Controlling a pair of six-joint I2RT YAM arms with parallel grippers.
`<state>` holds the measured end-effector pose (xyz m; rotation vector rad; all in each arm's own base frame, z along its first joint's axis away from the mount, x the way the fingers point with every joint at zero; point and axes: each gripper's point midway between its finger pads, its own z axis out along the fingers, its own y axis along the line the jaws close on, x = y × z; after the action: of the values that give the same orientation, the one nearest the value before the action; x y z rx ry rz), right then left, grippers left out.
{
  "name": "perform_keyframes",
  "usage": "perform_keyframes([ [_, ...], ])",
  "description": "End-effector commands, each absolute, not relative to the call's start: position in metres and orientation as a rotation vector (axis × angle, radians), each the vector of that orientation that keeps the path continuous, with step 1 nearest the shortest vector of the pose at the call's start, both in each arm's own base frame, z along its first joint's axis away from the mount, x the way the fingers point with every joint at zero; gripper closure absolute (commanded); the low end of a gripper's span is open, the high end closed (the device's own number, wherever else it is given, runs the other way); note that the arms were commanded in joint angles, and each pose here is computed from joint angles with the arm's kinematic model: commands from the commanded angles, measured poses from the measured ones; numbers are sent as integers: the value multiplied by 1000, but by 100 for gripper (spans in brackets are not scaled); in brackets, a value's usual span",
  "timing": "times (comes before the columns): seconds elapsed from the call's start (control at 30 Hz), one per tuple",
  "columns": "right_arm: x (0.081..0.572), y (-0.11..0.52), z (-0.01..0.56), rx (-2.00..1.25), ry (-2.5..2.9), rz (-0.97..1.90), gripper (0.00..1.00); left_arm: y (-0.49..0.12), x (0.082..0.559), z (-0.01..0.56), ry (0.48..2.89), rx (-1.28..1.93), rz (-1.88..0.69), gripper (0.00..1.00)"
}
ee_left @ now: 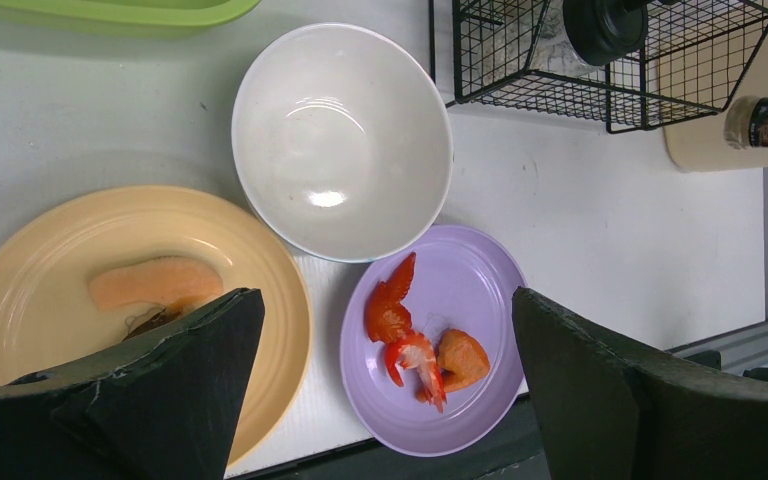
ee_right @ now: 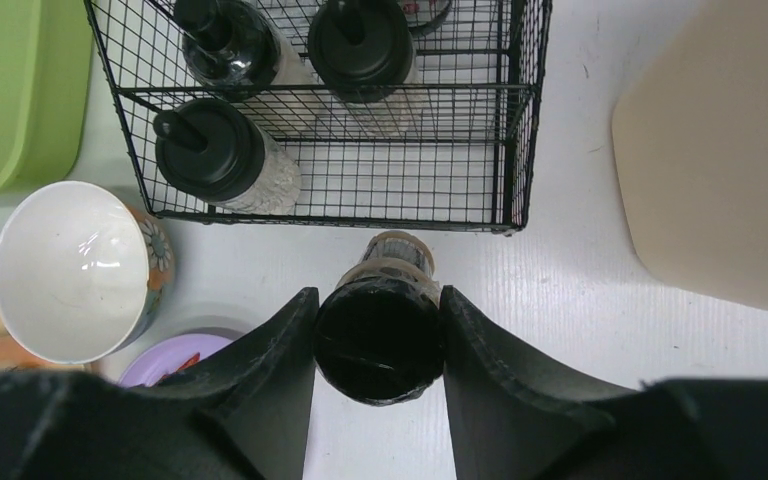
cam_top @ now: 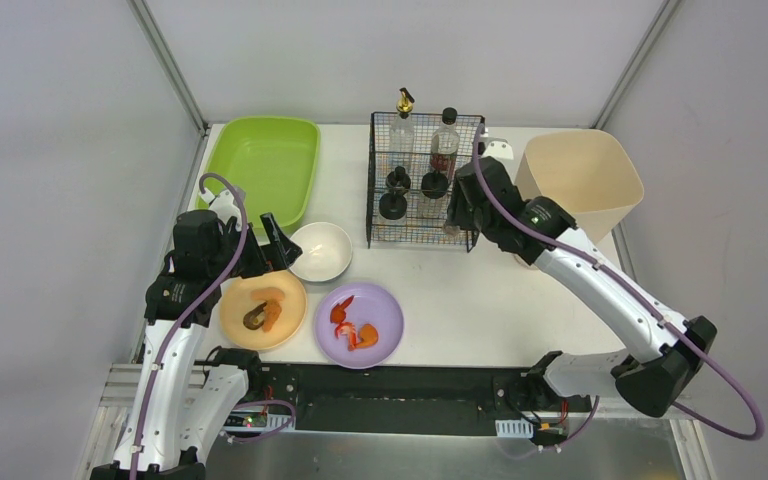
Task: Clear the kitchen counter
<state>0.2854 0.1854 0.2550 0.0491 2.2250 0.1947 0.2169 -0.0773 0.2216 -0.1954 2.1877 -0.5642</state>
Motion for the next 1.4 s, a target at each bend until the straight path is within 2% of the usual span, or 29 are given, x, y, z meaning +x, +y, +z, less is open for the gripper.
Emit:
perform_keyframes([
  [0.0,299,195,278,25,2176,202,81,-77,219,225,2162,-197,-573,0],
  [0.67,364,229,257,53,2199,190,81,-77,221,223,2173,-202,-572,0],
  [1.07,384,240,209,50,2311,150,80,-77,221,222,2177,-199,-576,0],
  [1.37,387,243,177,48,2403,150,73,-77,221,222,2177,-201,-574,0],
])
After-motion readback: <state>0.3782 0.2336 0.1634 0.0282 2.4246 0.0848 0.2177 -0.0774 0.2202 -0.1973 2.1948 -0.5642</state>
